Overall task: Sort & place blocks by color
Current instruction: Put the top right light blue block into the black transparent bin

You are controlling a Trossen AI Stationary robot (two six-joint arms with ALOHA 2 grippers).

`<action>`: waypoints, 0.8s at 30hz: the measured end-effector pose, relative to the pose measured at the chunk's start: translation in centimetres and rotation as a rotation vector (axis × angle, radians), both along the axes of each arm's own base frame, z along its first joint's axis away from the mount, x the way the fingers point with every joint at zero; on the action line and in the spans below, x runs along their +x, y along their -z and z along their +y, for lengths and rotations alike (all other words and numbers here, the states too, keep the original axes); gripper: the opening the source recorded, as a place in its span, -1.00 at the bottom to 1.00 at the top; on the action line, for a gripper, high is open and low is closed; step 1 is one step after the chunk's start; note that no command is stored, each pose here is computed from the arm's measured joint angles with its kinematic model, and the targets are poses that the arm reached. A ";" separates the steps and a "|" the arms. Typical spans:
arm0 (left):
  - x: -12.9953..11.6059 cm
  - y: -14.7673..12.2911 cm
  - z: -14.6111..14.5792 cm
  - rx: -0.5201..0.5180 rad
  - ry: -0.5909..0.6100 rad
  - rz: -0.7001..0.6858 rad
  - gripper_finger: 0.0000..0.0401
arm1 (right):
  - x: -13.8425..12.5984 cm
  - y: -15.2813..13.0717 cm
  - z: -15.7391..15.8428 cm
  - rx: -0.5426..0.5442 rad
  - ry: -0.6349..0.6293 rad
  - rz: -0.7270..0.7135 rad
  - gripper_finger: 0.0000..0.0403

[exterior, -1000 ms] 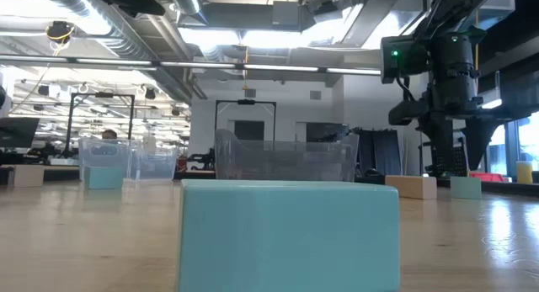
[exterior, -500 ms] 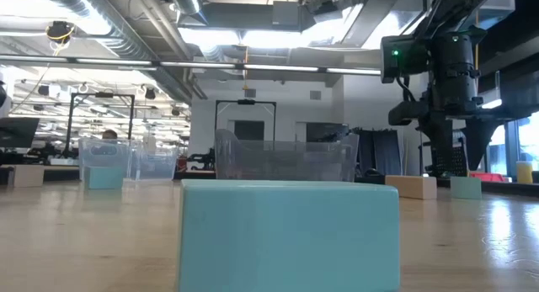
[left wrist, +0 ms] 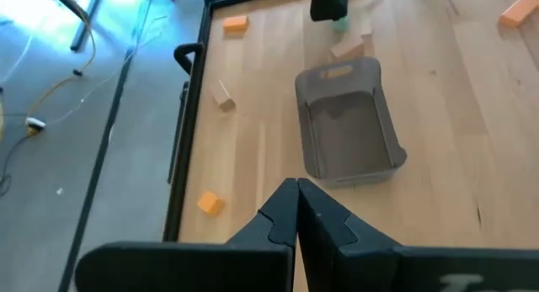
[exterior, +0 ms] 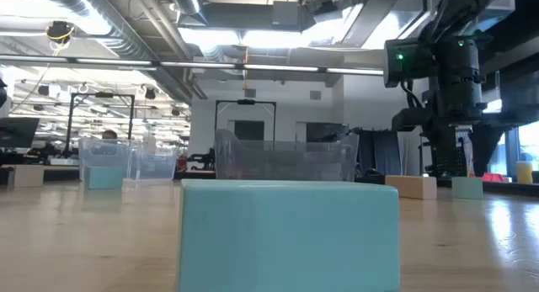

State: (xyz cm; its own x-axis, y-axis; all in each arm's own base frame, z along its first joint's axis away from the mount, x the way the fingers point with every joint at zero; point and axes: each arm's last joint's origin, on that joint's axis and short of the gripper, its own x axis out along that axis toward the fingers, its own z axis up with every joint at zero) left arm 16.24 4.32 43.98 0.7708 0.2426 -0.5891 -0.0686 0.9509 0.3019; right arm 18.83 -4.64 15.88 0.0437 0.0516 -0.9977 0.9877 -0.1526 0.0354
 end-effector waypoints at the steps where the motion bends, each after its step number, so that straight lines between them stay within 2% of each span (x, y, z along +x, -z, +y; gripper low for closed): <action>1: 0.0 -0.3 -0.1 0.006 0.002 -0.007 -1.00 | -0.1 0.5 0.1 0.019 0.010 -0.015 -0.16; 5: -0.1 -0.6 -0.3 0.024 -0.004 -0.001 -1.00 | -0.2 1.1 0.1 0.000 0.010 -0.051 -0.16; 9: -0.1 -0.7 -0.4 0.051 0.005 -0.001 -1.00 | -0.2 1.0 0.0 -0.008 0.002 -0.028 -0.16; 24: -0.1 -0.7 -0.4 0.051 0.006 -0.001 -1.00 | -0.4 1.1 0.0 -0.005 -0.062 -0.026 -0.16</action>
State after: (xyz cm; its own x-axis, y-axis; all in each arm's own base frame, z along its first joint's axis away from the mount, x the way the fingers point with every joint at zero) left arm 16.11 3.89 44.67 0.7728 0.2680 -0.5754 -0.0633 0.9345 0.3502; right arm 18.45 -4.65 14.78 0.0668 0.0504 -0.9965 0.9939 -0.0906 0.0621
